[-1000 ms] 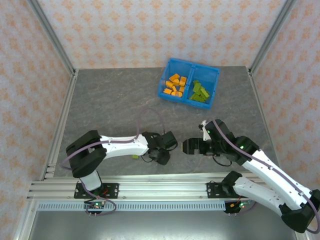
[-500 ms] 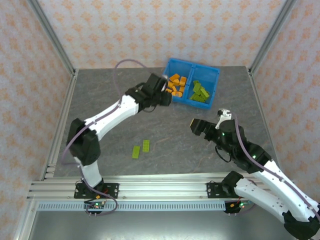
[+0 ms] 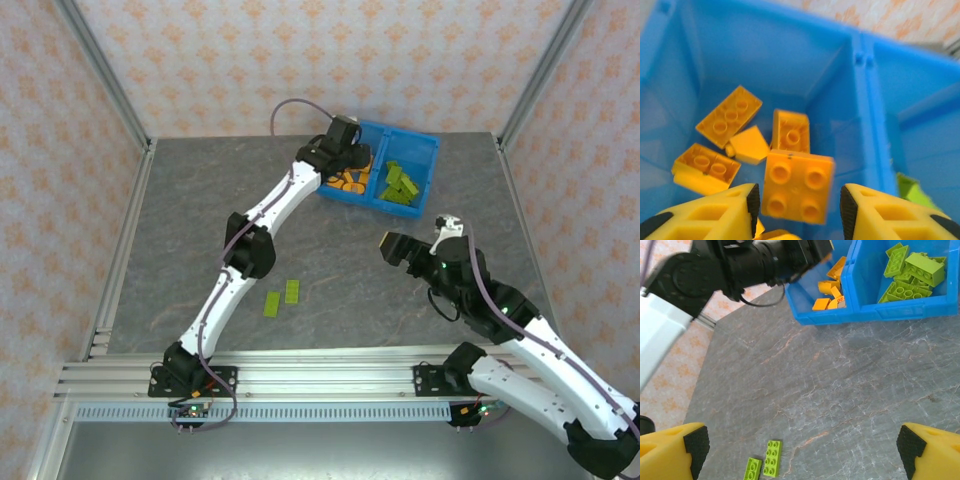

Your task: Sort the legos into containers by color

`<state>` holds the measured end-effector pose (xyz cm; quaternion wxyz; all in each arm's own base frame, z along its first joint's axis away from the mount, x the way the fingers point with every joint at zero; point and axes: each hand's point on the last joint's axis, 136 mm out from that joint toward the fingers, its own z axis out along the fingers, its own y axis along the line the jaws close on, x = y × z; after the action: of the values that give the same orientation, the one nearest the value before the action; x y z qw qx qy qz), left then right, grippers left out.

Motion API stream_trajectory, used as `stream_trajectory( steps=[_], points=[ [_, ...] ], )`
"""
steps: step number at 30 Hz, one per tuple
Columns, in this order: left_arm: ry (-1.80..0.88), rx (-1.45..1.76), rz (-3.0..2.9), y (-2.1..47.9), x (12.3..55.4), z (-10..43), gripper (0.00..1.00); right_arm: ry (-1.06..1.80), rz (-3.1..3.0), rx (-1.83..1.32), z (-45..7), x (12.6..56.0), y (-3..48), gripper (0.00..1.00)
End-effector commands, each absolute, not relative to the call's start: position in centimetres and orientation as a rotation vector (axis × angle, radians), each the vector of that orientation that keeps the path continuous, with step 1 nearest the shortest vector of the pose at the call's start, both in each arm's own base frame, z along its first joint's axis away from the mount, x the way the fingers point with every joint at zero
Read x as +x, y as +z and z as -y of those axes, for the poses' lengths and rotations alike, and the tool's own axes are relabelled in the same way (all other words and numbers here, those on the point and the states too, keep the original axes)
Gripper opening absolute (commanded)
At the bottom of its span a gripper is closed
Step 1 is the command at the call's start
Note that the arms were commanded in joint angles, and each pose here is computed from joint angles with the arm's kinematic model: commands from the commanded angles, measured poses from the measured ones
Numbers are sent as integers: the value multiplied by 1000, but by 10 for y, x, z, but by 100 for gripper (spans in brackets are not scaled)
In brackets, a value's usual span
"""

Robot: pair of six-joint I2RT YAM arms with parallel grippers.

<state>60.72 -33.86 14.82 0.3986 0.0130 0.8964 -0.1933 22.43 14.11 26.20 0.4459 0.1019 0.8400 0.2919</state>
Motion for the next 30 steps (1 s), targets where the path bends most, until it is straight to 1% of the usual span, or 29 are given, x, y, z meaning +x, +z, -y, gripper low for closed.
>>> stream_trajectory(
  steps=[1,6,10,13,15,16,17,18,20,24,26,28,30],
  points=[
    [-548,8,-2204,194,603,341,53,742,-2048,286,-139,226,269,98],
    [-566,23,-2191,239,585,333,58,721,-2074,271,-141,227,262,98],
    [-589,59,-2195,289,552,321,59,678,-2139,235,-143,226,250,97],
    [-583,127,-2178,329,517,303,59,640,-2205,198,-150,228,241,95],
    [-556,183,-2144,353,485,284,59,636,-2267,159,-162,232,233,94],
    [-540,215,-2133,357,472,277,59,640,-2296,141,-169,234,229,93],
    [-526,248,-2094,376,448,262,58,647,-2331,115,-179,236,224,93],
    [-503,289,-2076,382,428,250,59,654,-2363,91,-190,239,219,92],
    [-446,377,-2051,385,389,228,59,676,-2418,31,-213,242,209,92],
    [-313,534,-2032,365,311,177,64,731,-2533,-77,-265,245,185,92],
    [-263,616,-2023,351,269,153,71,750,-2589,-102,-287,245,170,92],
    [-223,686,-2031,336,233,133,81,742,-2656,-114,-307,245,153,91],
    [-211,859,-2047,313,198,124,91,705,-2714,-102,-320,245,139,90]
  ],
)
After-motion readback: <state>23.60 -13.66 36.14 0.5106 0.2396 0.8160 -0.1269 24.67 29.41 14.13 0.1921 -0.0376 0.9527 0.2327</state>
